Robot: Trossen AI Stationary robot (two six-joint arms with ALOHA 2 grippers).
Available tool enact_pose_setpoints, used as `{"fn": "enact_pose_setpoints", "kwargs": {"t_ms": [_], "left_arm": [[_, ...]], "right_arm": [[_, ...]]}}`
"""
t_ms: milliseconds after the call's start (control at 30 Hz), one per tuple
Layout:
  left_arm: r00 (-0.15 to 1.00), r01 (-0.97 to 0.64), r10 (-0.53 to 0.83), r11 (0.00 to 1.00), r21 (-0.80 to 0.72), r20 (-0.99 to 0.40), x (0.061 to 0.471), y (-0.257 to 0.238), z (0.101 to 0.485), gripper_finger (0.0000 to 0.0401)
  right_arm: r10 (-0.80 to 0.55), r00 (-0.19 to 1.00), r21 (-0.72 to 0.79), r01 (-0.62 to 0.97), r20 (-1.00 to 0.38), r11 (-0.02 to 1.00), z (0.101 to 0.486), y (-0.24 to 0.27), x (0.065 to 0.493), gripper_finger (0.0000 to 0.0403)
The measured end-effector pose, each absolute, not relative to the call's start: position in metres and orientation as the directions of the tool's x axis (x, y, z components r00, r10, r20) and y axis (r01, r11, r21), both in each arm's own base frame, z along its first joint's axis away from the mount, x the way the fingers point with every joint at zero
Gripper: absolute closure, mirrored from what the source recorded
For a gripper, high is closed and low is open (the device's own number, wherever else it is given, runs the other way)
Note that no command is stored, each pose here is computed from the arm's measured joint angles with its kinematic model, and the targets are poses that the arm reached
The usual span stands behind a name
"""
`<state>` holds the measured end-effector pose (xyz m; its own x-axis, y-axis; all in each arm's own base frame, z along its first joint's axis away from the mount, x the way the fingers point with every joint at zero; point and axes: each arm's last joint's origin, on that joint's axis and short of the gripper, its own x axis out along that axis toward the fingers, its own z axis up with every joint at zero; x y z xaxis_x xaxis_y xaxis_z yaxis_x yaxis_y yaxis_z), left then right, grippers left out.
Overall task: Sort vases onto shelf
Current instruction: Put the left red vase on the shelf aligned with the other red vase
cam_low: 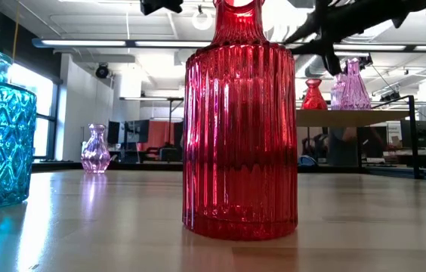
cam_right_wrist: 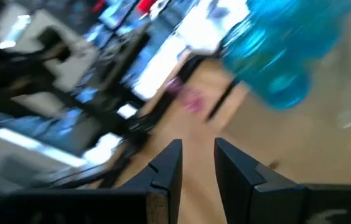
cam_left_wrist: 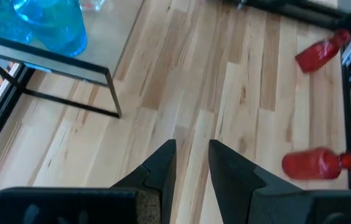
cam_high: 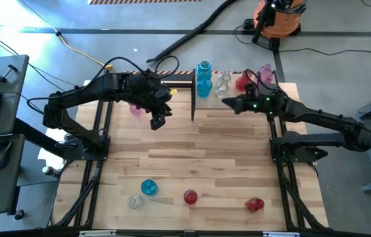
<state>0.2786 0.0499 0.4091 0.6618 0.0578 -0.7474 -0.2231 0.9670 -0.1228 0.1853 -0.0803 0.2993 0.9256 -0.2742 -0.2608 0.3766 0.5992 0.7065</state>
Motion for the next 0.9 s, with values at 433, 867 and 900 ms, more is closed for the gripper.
{"fn": "enact_pose_setpoints", "kwargs": {"t_ms": [433, 867, 900], "left_arm": [[0.558, -0.205, 0.025, 0.973, -0.108, -0.83, 0.269, 0.044, 0.401, 0.0315], [0.504, -0.086, -0.04, 0.992, -0.097, -0.863, 0.267, 0.013, 0.398, 0.0315], [0.503, -0.077, -0.044, 0.992, -0.096, -0.863, 0.267, 0.011, 0.398, 0.0315]], "right_arm": [[0.106, 0.97, 0.892, 0.155, -0.219, 0.424, 0.304, -0.015, 0.199, 0.0331], [0.082, 0.997, 0.914, -0.02, -0.014, 0.406, 0.315, 0.037, 0.221, 0.0331], [0.084, 0.996, 0.914, -0.039, 0.005, 0.403, 0.315, 0.041, 0.224, 0.0331]]}}
